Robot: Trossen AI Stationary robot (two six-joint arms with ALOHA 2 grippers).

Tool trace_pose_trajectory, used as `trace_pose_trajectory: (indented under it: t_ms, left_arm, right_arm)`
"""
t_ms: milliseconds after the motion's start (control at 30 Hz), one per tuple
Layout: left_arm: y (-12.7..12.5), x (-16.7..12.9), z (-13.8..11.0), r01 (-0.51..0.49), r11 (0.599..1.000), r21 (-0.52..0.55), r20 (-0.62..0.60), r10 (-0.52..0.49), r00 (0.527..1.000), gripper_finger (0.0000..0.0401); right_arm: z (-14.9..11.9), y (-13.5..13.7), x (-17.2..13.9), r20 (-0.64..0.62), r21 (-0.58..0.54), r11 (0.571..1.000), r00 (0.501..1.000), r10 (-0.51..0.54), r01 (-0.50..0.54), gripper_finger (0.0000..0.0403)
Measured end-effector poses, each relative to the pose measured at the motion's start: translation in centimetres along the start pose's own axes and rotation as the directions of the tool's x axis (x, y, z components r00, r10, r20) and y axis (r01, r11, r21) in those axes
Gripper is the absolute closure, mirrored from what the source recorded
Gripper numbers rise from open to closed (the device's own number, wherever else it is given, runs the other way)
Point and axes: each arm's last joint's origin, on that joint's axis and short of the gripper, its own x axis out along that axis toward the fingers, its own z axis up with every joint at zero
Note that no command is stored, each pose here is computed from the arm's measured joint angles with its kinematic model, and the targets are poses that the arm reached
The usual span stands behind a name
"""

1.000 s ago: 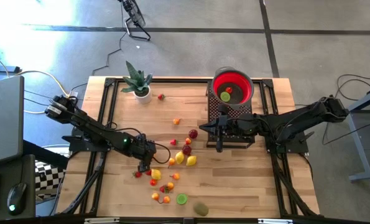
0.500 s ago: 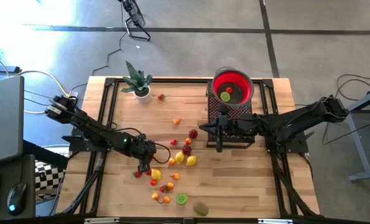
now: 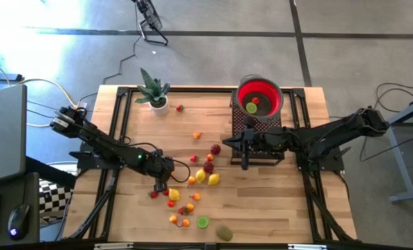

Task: Pick & Place Fruit
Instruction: Put the pear into the strainer bowl on the shelf

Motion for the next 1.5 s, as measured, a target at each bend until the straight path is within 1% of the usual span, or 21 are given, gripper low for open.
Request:
trace_pose_trajectory:
  t_ms: [533, 667, 800, 967, 1100, 1333, 1400, 1500]
  left_arm:
    - [-0.2, -0.1, 0.3, 0.013, 1.0, -0.01, 0.019, -0.013, 1.0, 0.0256]
    - [-0.2, -0.3, 0.4, 0.016, 1.0, -0.025, 0.025, -0.016, 1.0, 0.0256]
    - [0.2, -1.0, 0.7, 0.028, 0.999, -0.037, 0.054, -0.026, 0.998, 0.0256]
    - [1.5, -2.5, 1.6, 0.047, 0.998, -0.041, 0.123, -0.041, 0.992, 0.0256]
    - [2.7, -4.0, 2.4, 0.102, 0.993, -0.056, 0.175, -0.091, 0.98, 0.0256]
    - [4.8, -6.2, 3.3, 0.173, 0.979, -0.111, 0.273, -0.137, 0.952, 0.0256]
    - [5.3, -6.8, 3.7, 0.2, 0.972, -0.126, 0.323, -0.15, 0.935, 0.0256]
    - [5.9, -7.6, 4.5, 0.25, 0.958, -0.136, 0.408, -0.176, 0.896, 0.0256]
  right_arm:
    - [0.0, 0.0, 0.0, 0.0, 0.0, 1.0, 1.0, 0.005, -0.005, 0.0401]
    - [0.0, 0.2, 0.0, -0.004, 0.0, 0.999, 0.999, 0.052, -0.052, 0.0401]
    - [0.0, 0.2, 0.0, -0.006, 0.0, 0.996, 0.996, 0.085, -0.085, 0.0401]
    - [0.0, 0.3, 0.0, -0.006, -0.017, 0.996, 0.996, 0.086, -0.087, 0.0401]
    - [0.0, 0.3, 0.0, -0.006, -0.026, 0.996, 0.996, 0.086, -0.087, 0.0401]
    - [0.0, 0.3, 0.0, -0.006, -0.053, 0.995, 0.996, 0.086, -0.087, 0.0401]
    - [0.0, 0.3, 0.0, -0.006, -0.053, 0.995, 0.996, 0.086, -0.087, 0.0401]
    - [0.0, 0.2, 0.0, -0.005, -0.069, 0.994, 0.997, 0.082, -0.082, 0.0401]
